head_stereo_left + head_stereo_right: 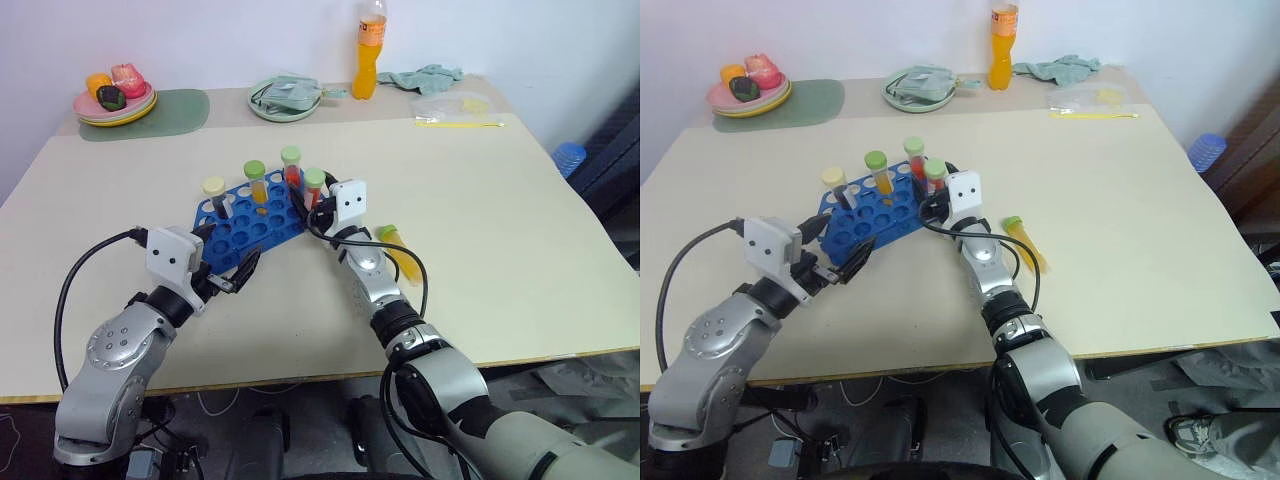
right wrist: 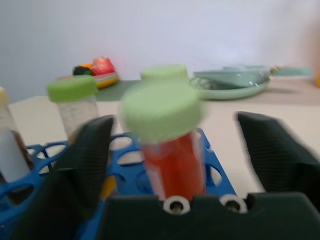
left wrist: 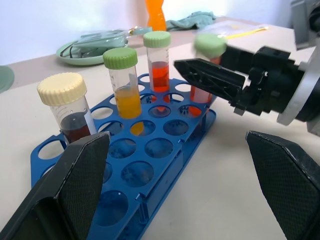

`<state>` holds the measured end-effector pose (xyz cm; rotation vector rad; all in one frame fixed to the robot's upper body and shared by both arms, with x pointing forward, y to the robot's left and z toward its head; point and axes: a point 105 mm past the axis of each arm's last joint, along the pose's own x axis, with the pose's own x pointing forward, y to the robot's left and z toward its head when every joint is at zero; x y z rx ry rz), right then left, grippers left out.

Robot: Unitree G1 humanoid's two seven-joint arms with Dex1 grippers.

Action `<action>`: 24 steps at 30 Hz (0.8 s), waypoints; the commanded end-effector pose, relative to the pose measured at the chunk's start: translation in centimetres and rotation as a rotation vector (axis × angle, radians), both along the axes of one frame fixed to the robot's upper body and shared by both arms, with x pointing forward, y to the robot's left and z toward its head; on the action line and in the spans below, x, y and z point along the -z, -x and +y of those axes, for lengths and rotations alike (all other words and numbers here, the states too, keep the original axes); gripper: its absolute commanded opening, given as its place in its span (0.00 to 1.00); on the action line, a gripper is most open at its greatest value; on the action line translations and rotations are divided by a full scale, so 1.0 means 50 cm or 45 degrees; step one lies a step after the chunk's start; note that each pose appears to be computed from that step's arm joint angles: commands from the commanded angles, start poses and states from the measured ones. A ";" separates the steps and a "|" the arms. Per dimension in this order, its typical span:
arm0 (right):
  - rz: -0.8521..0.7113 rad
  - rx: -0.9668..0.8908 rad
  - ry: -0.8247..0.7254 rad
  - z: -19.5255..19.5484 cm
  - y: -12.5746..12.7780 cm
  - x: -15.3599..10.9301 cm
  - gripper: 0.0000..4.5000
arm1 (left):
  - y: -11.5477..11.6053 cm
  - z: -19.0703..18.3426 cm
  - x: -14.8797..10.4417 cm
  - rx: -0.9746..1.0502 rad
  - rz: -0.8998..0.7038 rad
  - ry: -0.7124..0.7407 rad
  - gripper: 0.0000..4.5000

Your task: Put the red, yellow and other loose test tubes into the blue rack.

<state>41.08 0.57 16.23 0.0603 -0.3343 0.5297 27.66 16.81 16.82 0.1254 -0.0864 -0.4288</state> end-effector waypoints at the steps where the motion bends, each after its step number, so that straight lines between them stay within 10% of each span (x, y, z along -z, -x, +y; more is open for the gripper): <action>1: -0.121 -0.053 0.005 -0.012 0.018 -0.071 0.99 | 0.009 -0.009 -0.029 0.013 -0.067 0.000 1.00; 10: 0.338 -0.322 0.329 -0.158 0.122 -0.099 0.99 | 0.014 -0.026 -0.014 0.066 -0.032 0.033 1.00; 16: 0.807 -0.139 0.727 -0.264 0.139 -0.043 0.99 | 0.008 -0.042 0.012 0.147 -0.001 0.015 1.00; 24: 1.293 0.061 0.733 -0.319 0.119 0.003 0.99 | 0.007 -0.057 0.051 0.259 0.025 -0.004 1.00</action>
